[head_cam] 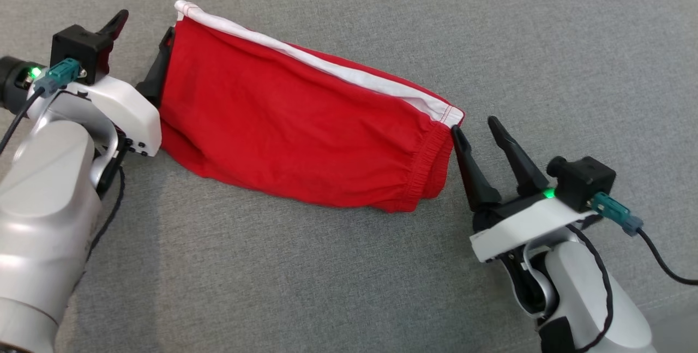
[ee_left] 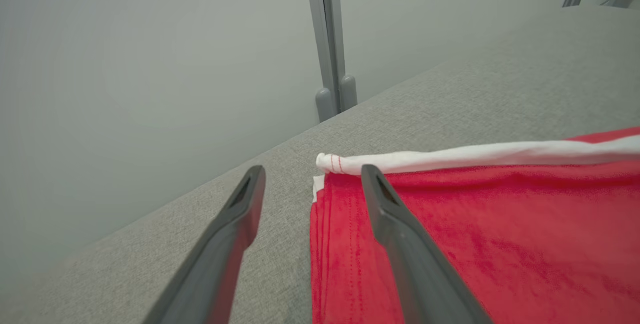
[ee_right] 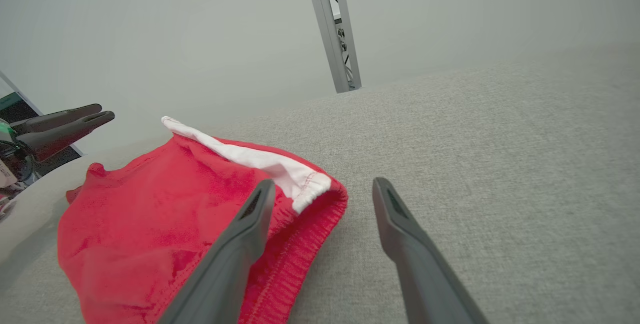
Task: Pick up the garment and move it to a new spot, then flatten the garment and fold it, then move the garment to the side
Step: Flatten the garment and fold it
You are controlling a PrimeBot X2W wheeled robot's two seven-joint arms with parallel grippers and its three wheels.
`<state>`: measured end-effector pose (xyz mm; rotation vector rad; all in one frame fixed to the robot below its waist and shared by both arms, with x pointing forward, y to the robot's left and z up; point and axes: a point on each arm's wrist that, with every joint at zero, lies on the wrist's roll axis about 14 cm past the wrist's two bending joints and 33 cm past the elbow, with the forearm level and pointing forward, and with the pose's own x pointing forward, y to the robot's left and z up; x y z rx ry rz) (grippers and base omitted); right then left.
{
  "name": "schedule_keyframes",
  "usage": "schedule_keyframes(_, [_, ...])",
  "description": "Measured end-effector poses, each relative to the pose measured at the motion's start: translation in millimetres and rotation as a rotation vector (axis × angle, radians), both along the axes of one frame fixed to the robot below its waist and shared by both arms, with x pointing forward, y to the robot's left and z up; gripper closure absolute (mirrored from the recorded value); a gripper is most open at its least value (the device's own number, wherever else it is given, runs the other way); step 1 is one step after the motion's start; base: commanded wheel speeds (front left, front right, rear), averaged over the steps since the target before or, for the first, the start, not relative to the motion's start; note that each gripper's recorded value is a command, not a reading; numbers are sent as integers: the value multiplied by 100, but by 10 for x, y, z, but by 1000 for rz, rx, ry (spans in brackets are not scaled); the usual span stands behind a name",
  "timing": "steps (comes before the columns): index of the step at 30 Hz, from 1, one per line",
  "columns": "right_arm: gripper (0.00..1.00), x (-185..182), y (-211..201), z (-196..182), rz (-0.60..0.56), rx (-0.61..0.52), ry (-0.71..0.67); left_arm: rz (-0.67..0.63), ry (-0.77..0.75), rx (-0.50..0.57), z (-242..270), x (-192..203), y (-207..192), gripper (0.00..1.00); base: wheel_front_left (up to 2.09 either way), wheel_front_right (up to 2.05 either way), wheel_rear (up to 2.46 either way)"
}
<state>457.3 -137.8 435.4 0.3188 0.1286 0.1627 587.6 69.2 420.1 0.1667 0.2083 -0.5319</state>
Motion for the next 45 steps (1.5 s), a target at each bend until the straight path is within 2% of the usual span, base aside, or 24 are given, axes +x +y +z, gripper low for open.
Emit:
schedule_keyframes(10, [0,-261,-499,34,-144,-88,-5,133,96,-80,-145,-403,180,0,0,0,0])
schedule_keyframes(20, [0,-439,-695,36,-204,-107,6,175,210,-94,-361,-612,163,0,0,0,0])
schedule_keyframes(38, [0,-517,-845,9,-243,-128,20,260,314,-14,-657,-653,236,0,0,0,0])
schedule_keyframes(39, [0,-515,-844,16,-242,-131,18,263,318,-13,-661,-664,242,4,0,0,0])
schedule_keyframes(40, [0,-513,-843,22,-241,-134,16,264,320,-21,-654,-670,235,44,0,0,0])
schedule_keyframes(41, [0,-511,-840,28,-241,-133,14,262,322,-25,-651,-678,229,100,0,0,0])
schedule_keyframes(45, [0,-506,-827,59,-238,-131,5,263,335,-47,-657,-745,220,100,0,0,0])
